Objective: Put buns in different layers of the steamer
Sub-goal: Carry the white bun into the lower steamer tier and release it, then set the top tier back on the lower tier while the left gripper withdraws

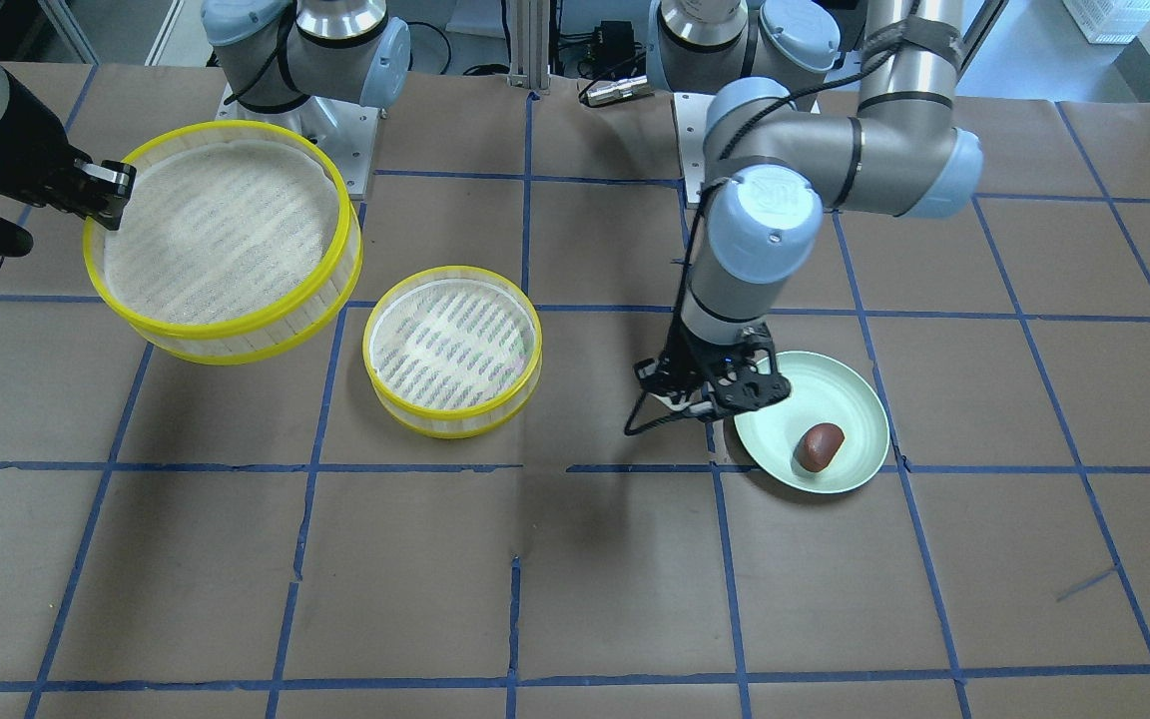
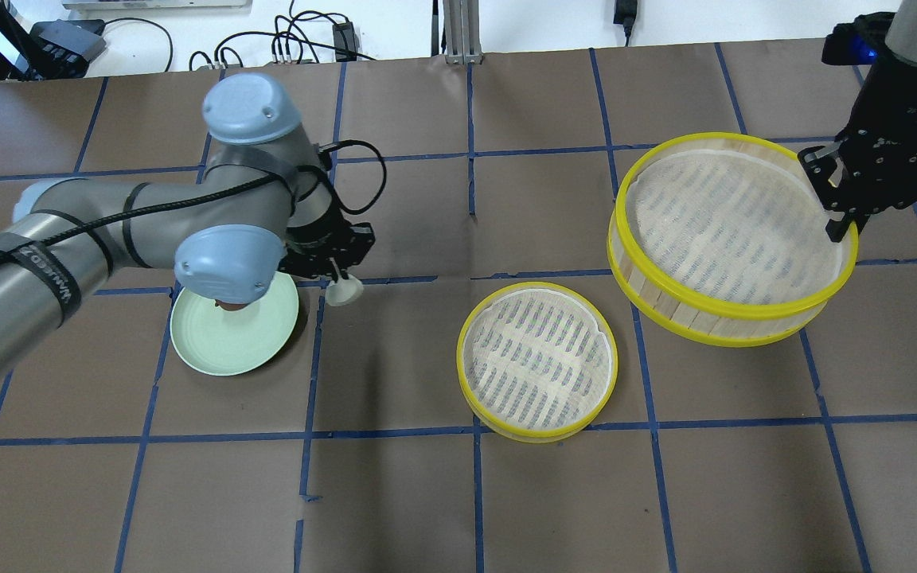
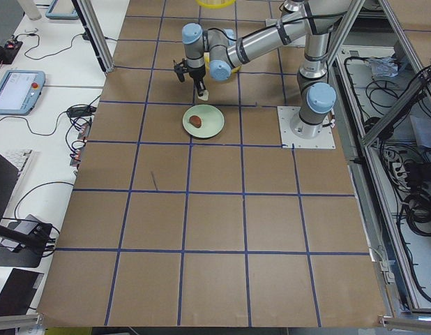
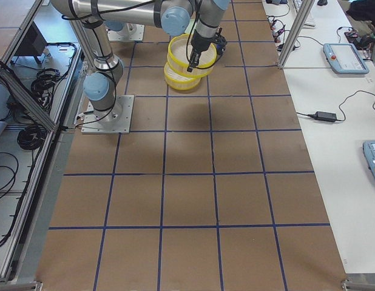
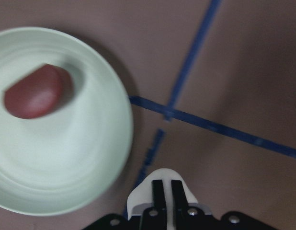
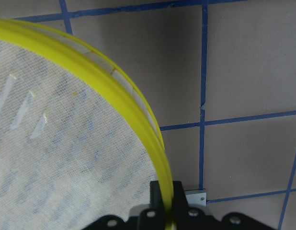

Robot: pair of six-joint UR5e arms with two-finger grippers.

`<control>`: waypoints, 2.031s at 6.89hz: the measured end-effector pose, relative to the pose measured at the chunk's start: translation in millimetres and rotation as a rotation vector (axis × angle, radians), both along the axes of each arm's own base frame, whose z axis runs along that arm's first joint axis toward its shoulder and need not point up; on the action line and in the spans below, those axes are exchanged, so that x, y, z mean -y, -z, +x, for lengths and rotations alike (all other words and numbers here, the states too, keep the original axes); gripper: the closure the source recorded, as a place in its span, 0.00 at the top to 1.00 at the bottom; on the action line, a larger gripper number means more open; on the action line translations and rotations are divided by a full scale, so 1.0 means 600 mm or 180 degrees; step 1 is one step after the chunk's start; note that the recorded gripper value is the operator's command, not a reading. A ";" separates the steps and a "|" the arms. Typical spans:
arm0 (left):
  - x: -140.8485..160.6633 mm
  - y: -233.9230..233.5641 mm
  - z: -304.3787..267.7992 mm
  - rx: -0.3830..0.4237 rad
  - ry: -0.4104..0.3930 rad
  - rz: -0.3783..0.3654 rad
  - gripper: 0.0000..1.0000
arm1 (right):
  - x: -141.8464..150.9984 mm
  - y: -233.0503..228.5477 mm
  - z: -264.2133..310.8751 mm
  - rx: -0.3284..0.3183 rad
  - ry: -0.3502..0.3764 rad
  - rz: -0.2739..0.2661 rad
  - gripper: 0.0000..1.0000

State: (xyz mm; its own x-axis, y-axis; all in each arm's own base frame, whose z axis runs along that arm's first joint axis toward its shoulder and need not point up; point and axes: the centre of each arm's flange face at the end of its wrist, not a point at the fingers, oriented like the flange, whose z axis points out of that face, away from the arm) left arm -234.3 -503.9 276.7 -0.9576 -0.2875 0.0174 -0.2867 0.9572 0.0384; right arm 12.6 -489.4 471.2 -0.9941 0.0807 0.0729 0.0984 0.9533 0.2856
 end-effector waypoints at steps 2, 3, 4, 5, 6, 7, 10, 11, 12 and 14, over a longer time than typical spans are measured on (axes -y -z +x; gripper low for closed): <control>-0.080 0.010 -0.172 -0.0280 0.0200 0.0026 0.28 | 0.000 0.000 0.000 0.0002 0.0000 0.0000 0.09; -0.112 0.025 -0.227 -0.0388 0.0271 0.0075 0.54 | 0.000 0.000 0.000 0.0001 0.0000 -0.0002 0.09; -0.132 0.035 -0.262 -0.0448 0.0325 0.0085 0.83 | 0.000 0.000 0.000 -0.0001 0.0000 -0.0006 0.09; -0.140 0.037 -0.276 -0.0467 0.0349 0.0073 0.93 | 0.001 0.000 0.000 -0.0002 0.0000 -0.0009 0.09; -0.142 0.036 -0.279 -0.0462 0.0361 0.0059 0.90 | 0.001 -0.001 0.000 -0.0001 0.0000 -0.0011 0.09; -0.133 0.030 -0.272 -0.0422 0.0342 0.0017 0.90 | 0.001 -0.001 0.001 0.0000 -0.0002 -0.0011 0.09; -0.004 0.006 -0.084 0.0121 0.0134 -0.0058 0.90 | -0.005 0.015 0.029 0.0042 0.0064 0.0034 0.08; 0.036 0.005 0.007 0.0207 0.0226 -0.0047 0.90 | -0.008 0.032 0.054 0.0072 0.0143 0.0054 0.08; 0.068 0.004 0.095 0.0253 0.0361 -0.0056 0.90 | -0.013 0.058 0.093 0.0093 0.0230 0.0062 0.08; 0.107 0.004 0.230 0.0279 0.0727 -0.0131 0.88 | -0.030 0.138 0.187 0.0052 0.0367 -0.0042 0.08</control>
State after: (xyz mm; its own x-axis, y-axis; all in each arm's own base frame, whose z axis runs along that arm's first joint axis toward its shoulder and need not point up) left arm -96.1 -568.1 274.2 -0.9960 -0.0641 -0.0615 -0.0632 0.9978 -0.0175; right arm 124.7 -471.1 388.2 -0.9792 0.1954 0.0550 0.2030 0.9396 0.2755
